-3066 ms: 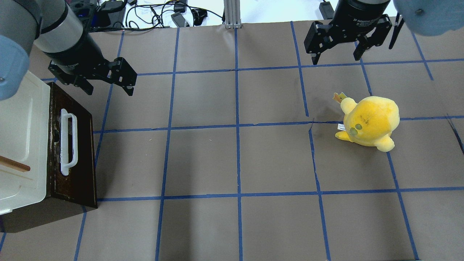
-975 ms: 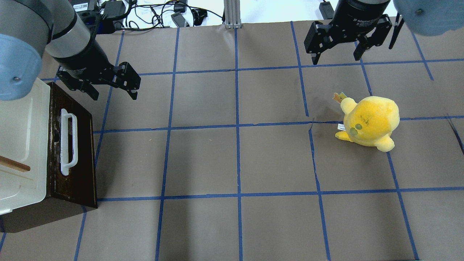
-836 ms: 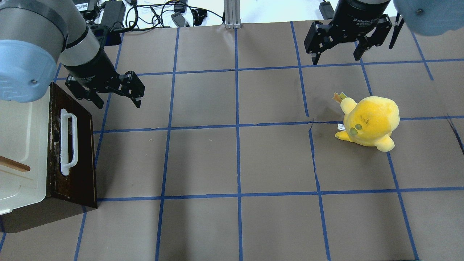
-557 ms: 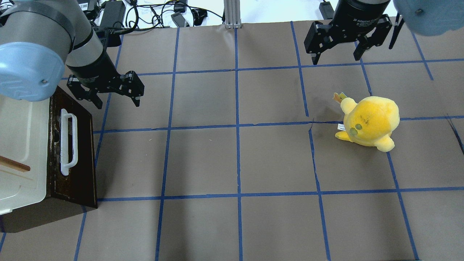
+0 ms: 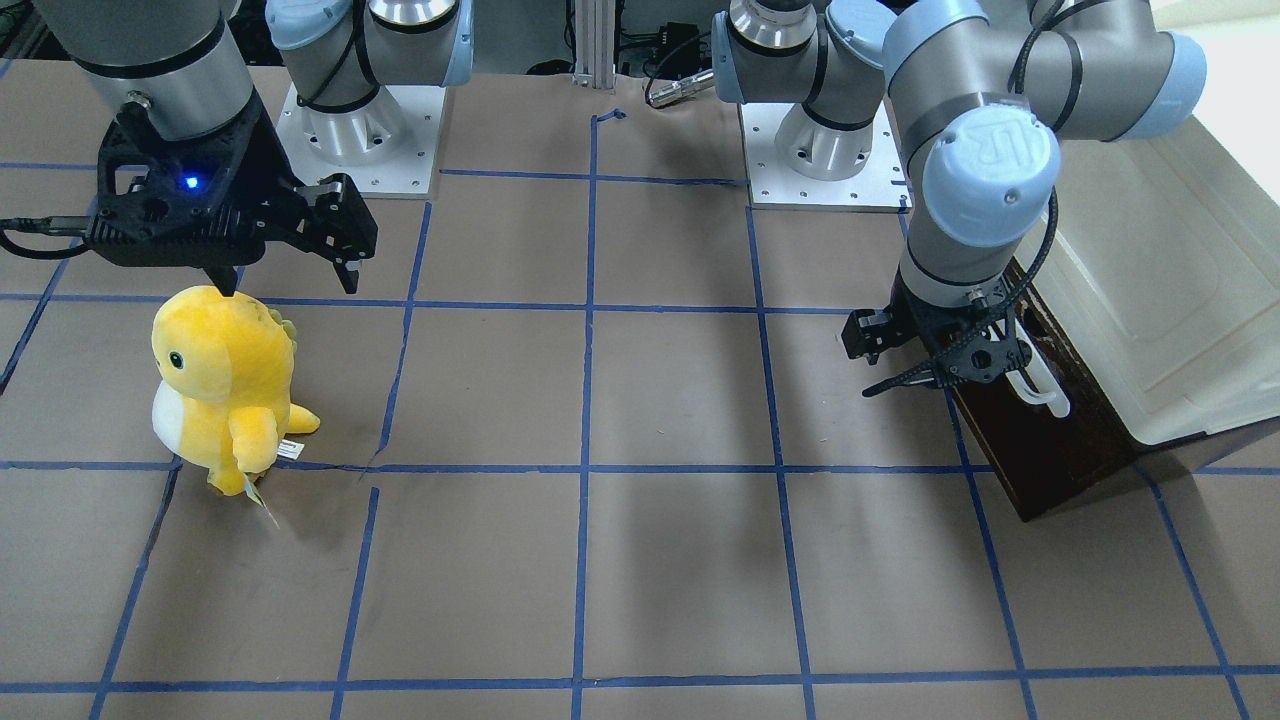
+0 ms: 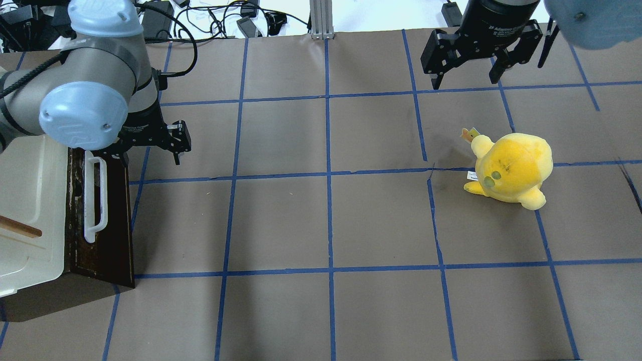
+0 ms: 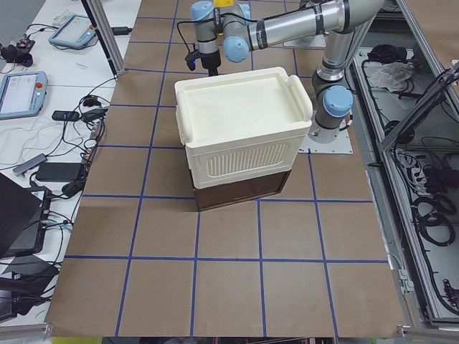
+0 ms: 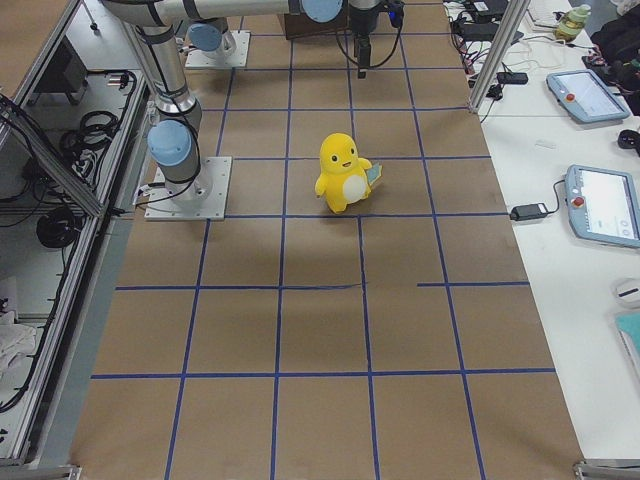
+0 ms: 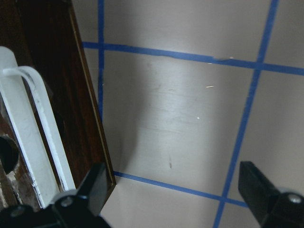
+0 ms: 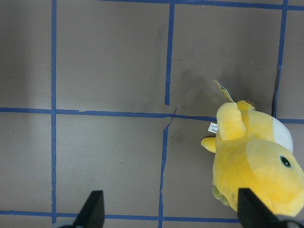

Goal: Pull drawer sideways
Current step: 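Move the left gripper down to the white drawer handle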

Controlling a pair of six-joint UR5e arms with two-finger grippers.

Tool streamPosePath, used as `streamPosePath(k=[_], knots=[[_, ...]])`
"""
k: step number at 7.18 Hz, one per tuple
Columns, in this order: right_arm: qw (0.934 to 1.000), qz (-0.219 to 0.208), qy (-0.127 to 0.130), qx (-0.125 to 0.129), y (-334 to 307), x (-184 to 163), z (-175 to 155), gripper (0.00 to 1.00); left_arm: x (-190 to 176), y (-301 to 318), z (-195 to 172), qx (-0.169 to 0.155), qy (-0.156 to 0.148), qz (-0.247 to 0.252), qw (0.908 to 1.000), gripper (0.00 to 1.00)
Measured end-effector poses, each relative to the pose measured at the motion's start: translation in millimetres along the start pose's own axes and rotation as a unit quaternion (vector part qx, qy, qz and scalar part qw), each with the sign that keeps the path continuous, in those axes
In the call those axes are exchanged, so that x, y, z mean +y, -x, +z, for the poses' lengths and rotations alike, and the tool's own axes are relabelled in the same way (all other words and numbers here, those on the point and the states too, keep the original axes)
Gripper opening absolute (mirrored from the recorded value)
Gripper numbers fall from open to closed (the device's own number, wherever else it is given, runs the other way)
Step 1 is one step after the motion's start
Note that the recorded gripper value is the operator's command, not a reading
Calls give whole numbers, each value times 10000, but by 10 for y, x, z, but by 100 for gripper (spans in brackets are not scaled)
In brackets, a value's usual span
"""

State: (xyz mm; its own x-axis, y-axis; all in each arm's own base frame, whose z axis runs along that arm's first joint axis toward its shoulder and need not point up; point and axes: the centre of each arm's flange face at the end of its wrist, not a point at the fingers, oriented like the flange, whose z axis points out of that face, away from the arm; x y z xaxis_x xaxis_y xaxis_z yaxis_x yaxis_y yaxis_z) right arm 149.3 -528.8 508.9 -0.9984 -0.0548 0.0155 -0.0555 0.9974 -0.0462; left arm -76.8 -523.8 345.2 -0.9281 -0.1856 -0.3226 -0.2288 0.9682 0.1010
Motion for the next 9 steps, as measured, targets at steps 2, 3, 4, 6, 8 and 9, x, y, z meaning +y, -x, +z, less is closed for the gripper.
streamPosePath(k=[2, 3, 4, 6, 8, 9], knots=[[10000, -2, 0, 0, 0, 0, 0, 100, -162, -33, 300, -536, 122, -561, 9969, 100], [10000, -2, 0, 2, 0, 0, 0, 100, -232, -34, 417, -814, 133, -710, 9941, 100], [10000, 0, 0, 2, 0, 0, 0, 100, -288, -29, 516, -1082, 135, -779, 9910, 100], [10000, -2, 0, 1, 0, 0, 0, 100, -365, -25, 673, -1490, 156, -787, 9856, 100], [10000, 1, 0, 2, 0, 0, 0, 100, -405, -48, 775, -1619, 193, -873, 9828, 99], [10000, 2, 0, 3, -1, 0, 0, 100, -410, -41, 783, -1674, 180, -893, 9817, 93]])
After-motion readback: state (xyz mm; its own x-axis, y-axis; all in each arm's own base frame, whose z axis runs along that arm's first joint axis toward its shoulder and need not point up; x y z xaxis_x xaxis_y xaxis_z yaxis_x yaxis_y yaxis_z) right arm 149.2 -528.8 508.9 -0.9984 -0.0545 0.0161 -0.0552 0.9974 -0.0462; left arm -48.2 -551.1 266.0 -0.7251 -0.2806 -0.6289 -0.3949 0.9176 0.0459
